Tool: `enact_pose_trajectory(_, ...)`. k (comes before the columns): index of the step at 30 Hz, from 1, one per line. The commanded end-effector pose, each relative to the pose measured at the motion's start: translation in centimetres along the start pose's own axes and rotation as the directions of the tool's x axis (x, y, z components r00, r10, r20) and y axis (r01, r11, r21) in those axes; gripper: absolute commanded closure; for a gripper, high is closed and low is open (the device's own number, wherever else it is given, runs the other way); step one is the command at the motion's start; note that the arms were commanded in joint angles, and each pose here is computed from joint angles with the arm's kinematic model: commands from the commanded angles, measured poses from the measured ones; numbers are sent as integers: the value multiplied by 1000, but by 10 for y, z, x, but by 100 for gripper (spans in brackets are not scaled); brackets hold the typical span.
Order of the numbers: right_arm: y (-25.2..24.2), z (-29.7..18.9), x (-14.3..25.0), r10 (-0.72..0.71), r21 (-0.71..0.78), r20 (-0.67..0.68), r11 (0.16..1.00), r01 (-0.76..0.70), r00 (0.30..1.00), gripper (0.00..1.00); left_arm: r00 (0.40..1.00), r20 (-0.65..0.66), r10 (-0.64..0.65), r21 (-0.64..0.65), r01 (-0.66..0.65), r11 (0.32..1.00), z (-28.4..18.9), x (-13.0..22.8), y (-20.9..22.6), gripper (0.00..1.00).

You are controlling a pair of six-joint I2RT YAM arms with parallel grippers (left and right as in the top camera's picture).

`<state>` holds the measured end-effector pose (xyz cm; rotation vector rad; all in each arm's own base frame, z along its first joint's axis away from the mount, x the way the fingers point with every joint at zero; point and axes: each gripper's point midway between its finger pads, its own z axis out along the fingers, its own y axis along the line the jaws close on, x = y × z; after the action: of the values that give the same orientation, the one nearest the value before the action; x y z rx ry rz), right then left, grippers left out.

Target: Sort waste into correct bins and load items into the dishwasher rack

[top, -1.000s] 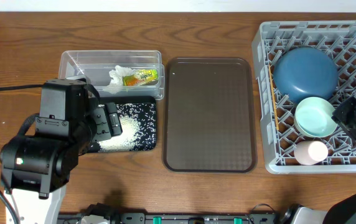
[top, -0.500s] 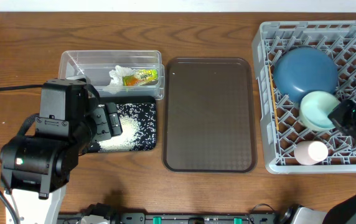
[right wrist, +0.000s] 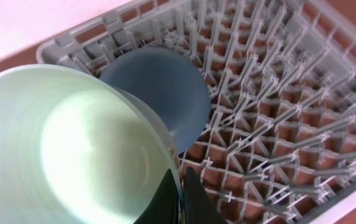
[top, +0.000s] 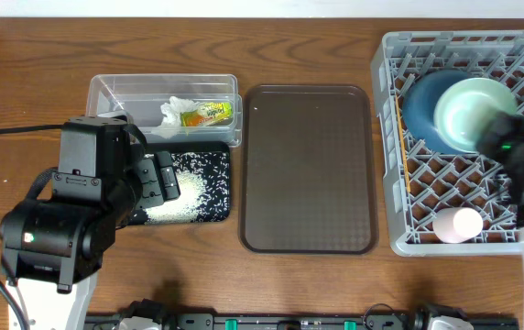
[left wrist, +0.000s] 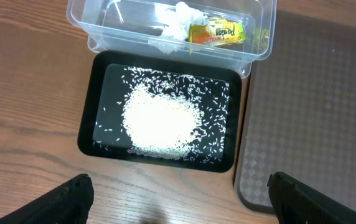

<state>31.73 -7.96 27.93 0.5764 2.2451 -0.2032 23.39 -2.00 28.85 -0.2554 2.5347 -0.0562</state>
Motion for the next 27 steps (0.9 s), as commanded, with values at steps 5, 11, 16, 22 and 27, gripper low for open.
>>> enact_pose_trajectory(5,24,-29,-12,-328,367,141,894,258,934,98,1000,9,-7,-10,7,1000,-2,-2,3,8)
enact_pose_trajectory(11,57,-36,-6,-515,548,147,753,364,844,99,1000,9,-7,-10,7,1000,-2,-2,3,8)
enact_pose_trajectory(16,62,-16,9,-571,646,84,655,392,817,99,1000,8,-7,-10,7,1000,-2,-2,3,8)
enact_pose_trajectory(22,60,1,23,-592,713,45,584,390,805,99,1000,9,-7,-10,7,1000,-2,-2,3,8)
enact_pose_trajectory(27,52,26,45,-560,686,-42,585,432,827,99,1000,9,-7,-10,7,1000,-2,-2,3,8)
